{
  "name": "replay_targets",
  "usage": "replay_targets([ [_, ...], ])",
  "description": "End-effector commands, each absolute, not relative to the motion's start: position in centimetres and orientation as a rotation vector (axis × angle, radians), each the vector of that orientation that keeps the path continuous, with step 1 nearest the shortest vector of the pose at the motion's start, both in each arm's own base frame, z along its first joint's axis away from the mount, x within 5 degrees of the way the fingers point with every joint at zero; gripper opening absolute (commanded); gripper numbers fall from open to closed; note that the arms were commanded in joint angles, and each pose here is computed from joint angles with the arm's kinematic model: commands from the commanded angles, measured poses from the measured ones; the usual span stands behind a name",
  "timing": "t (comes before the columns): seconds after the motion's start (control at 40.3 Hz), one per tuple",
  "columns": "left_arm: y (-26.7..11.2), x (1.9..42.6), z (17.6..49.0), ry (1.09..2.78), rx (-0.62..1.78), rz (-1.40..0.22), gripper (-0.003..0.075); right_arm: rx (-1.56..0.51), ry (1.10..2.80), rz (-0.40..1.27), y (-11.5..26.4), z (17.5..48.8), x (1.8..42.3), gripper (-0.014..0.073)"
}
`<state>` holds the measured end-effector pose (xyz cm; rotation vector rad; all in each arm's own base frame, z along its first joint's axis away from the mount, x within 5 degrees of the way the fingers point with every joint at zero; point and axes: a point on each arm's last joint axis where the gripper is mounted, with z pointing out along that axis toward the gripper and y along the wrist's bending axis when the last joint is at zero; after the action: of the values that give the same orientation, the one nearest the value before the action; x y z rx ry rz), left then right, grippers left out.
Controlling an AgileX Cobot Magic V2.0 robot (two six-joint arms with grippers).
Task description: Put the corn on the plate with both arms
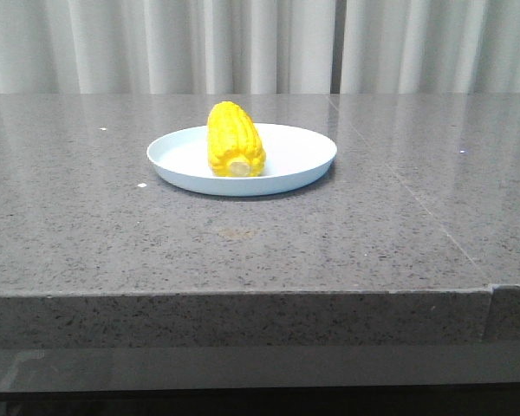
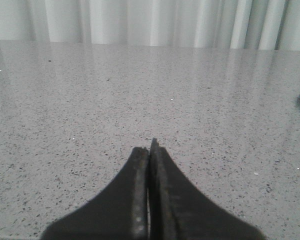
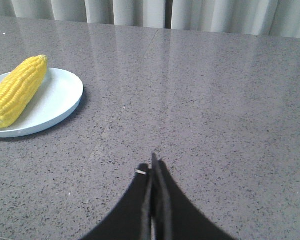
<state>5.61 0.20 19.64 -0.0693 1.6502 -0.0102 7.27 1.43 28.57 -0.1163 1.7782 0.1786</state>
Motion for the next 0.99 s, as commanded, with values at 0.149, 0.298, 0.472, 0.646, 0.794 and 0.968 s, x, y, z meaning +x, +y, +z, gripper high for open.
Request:
replay_targets([
  [0.149,0.2,5.5,20.5,1.539,-0.073,-0.022,-0.0020,-0.119,1.685,0.161,1.3,30.0,7.4,-0.0069],
  [0.298,0.2,5.5,20.5,1.539,-0.073,-0.022,-0.0020,-0.119,1.685,0.161,1.3,30.0,7.4,-0.0069],
  [0.472,0.2,5.5,20.5,1.539,-0.073,-0.022,-0.0020,-0.119,1.685,0.161,1.3,30.0,7.4,-0.0069],
  [0.646,0.2,5.5,20.5,1.539,-0.073,-0.022,-0.0020,-0.142,1.680,0.182,1.5,30.0,7.3,-0.0069],
  [0.794,0.2,5.5,20.5,1.539,-0.073,-0.022,-0.0020,-0.130,1.694,0.169,1.5,29.3,7.4,-0.0069],
  [0.968,0.2,5.5,20.5,1.539,-0.073,-0.022,-0.0020,-0.069,1.659,0.119,0.9,27.3,7.5,-0.0069],
])
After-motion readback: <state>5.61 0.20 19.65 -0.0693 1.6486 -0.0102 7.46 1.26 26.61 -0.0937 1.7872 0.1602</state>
